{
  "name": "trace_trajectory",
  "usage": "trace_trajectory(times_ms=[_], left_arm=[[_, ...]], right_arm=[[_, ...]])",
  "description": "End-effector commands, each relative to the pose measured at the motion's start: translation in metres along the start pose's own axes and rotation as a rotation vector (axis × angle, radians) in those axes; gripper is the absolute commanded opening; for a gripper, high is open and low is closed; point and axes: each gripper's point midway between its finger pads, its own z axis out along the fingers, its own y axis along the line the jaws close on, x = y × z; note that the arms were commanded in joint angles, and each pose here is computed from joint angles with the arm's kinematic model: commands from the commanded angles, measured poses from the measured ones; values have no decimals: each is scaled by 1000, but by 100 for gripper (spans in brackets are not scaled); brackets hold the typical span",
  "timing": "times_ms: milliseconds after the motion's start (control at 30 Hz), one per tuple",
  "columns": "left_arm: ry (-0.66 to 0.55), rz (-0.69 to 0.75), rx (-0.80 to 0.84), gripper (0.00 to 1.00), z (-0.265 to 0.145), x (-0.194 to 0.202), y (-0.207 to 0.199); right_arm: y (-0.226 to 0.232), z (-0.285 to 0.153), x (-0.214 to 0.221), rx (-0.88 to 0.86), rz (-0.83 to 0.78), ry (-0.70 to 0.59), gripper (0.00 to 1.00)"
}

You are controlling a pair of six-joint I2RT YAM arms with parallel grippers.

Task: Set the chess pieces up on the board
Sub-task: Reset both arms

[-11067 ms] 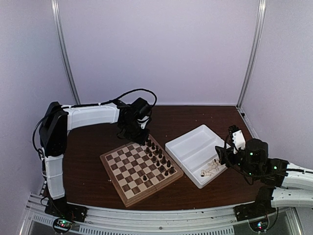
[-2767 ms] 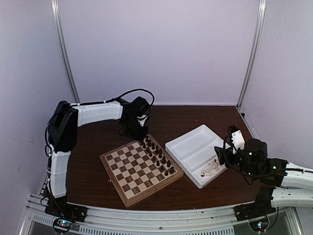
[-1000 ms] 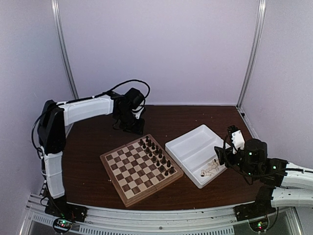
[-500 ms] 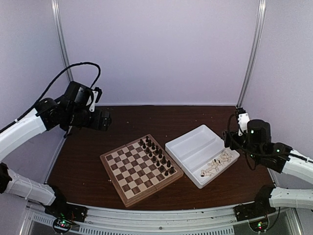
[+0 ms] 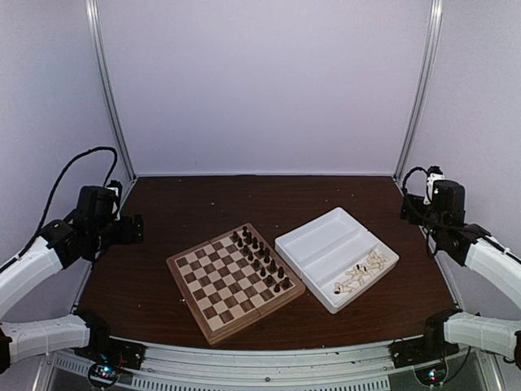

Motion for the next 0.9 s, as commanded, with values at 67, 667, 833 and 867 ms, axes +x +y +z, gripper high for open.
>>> trace_trajectory(times_ms=[67, 667, 833, 867], left_arm=[[-148, 51, -78, 98, 23, -10, 10], [-268, 97, -201, 98, 109, 18, 46], [-296, 156, -163, 97, 130, 12, 42], [-303, 117, -139, 98, 134, 14, 44]], right_arm=[[37, 9, 29, -224, -230, -180, 93], [12, 109, 68, -83, -149, -145, 98], [13, 109, 70, -88, -158, -127, 100], [14, 109, 71, -91, -156, -123, 100]])
